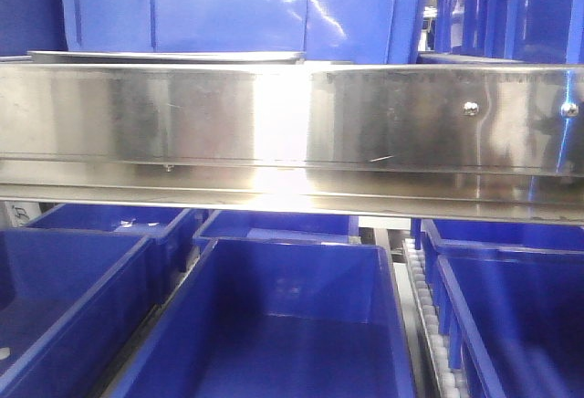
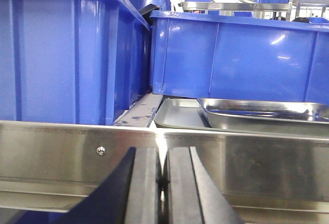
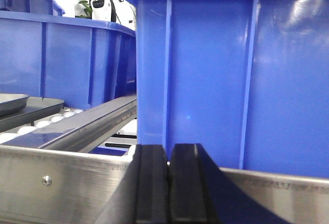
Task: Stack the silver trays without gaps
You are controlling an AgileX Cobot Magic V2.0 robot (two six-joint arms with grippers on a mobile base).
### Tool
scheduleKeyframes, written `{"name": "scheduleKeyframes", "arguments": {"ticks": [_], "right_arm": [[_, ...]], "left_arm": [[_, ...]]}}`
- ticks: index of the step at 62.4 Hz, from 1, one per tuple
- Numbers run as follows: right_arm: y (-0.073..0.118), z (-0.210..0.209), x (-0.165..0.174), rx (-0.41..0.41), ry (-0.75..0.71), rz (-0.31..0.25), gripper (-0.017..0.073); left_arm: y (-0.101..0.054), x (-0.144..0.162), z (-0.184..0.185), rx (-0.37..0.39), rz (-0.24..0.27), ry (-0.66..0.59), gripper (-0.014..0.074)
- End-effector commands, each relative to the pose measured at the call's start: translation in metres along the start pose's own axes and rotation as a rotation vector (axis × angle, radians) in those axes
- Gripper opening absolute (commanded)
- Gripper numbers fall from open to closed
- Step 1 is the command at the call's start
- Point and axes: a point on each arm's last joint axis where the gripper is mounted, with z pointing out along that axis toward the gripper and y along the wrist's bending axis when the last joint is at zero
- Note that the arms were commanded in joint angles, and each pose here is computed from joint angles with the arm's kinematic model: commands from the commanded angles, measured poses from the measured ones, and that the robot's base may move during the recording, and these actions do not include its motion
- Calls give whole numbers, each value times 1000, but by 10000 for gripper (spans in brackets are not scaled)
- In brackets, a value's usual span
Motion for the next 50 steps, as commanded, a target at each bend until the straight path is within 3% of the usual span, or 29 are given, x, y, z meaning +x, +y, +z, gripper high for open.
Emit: {"name": "scheduleKeyframes", "arguments": {"ticks": [1,50], "right_arm": [[0,0,-2,4,-28,-10,-78],[0,0,-3,4,-32,-10,-78]], "left_arm": [[0,-2,-1,-1,0,-19,4],[0,-2,-1,-1,0,-19,4]]}}
